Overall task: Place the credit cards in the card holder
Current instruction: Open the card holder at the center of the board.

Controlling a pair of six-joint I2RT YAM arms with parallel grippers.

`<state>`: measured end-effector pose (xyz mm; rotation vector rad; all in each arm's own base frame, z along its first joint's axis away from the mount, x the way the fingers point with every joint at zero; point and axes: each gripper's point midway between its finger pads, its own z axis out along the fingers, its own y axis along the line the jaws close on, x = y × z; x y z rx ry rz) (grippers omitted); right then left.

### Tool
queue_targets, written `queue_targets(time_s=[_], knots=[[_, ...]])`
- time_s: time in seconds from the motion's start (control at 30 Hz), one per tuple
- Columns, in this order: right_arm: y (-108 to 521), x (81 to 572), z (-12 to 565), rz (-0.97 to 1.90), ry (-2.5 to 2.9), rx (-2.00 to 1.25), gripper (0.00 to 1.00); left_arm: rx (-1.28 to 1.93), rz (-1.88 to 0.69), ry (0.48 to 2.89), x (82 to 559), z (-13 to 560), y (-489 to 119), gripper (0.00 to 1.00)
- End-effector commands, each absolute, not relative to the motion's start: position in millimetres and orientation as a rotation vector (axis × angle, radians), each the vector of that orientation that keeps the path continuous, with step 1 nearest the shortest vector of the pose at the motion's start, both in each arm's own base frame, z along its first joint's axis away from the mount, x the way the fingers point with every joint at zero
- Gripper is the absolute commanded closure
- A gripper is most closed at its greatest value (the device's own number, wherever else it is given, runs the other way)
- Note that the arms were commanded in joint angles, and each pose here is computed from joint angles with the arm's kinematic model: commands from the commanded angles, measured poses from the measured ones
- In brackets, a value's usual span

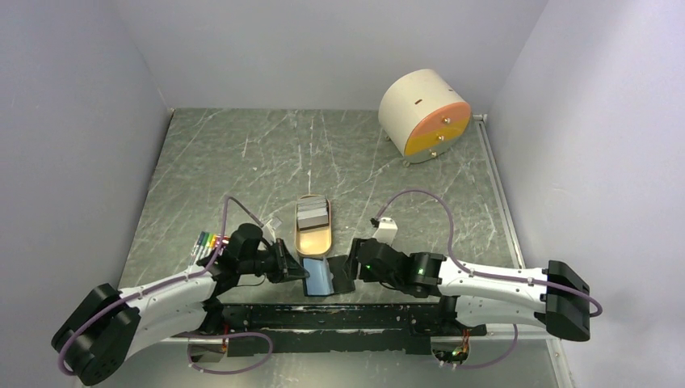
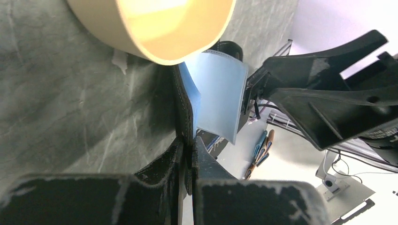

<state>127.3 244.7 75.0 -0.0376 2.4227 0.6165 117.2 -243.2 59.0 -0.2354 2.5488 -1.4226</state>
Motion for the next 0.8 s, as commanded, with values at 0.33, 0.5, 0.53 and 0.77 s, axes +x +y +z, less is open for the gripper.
queue_targets(time_s=[0.33,0.5,0.53,0.77], knots=[[317.8,119.1,137.8,1.132,2.206,-0.116,0.49,-0.258,-1.363,2.563,122.6,45.1,-242.2,0.91],[348.2,101.2,136.5,1.243,2.247,-0.193,0.57,-0.259,-1.462,2.516,121.1,57.6,-248.7,0.91],[351.6,98.6,132.9,1.249,2.262,-0.201,0.55,-0.248,-1.496,2.493,120.3,62.9,-250.4,0.91],[361.8,88.9,148.4,1.365,2.221,-0.192,0.45,-0.239,-1.636,2.401,117.4,92.2,-256.7,0.91]])
